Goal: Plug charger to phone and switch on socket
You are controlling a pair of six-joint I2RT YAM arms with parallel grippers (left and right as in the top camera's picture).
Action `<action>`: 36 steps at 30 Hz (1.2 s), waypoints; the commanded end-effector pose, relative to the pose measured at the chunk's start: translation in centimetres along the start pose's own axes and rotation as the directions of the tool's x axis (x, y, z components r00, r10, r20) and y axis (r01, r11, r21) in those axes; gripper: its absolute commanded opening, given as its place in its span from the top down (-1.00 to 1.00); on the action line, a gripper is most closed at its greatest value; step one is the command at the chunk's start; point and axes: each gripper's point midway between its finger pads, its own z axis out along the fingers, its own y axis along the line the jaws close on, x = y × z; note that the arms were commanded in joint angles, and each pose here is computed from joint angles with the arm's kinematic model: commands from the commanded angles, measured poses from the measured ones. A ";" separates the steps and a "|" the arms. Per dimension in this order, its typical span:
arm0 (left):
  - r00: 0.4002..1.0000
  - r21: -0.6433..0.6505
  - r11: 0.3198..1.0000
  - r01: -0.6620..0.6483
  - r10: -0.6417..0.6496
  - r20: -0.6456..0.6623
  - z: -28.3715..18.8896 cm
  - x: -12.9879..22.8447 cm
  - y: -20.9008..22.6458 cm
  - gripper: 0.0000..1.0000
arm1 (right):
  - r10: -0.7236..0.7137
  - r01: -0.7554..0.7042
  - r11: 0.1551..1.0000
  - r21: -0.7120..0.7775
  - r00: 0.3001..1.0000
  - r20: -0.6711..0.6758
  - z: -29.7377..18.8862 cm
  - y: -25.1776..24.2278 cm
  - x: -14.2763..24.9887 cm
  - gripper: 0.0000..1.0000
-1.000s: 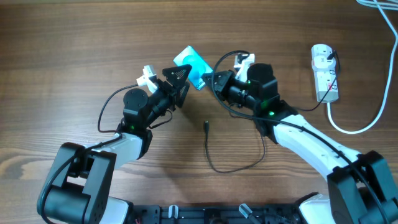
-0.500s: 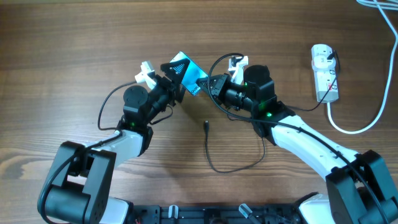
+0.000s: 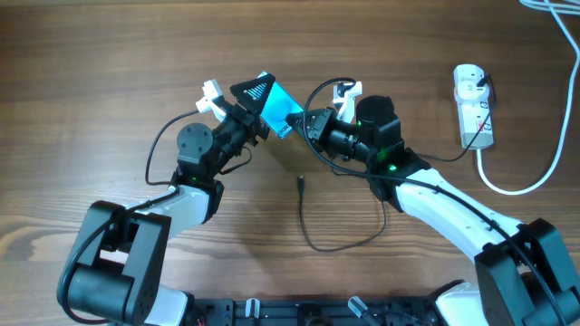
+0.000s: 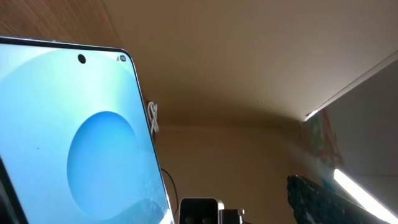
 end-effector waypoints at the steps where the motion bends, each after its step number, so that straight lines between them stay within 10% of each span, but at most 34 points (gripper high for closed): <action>1: 1.000 0.037 0.999 -0.011 0.012 -0.029 0.4 0.6 -1.2 -1.00 | -0.026 0.026 1.000 -0.004 0.998 -0.053 0.6 0.0 1.6 0.91; 36: 0.994 0.016 0.999 -0.034 0.035 -0.106 0.3 1.9 -0.6 0.52 | -0.040 0.040 0.998 0.055 0.999 -0.011 0.0 -1.8 0.0 0.91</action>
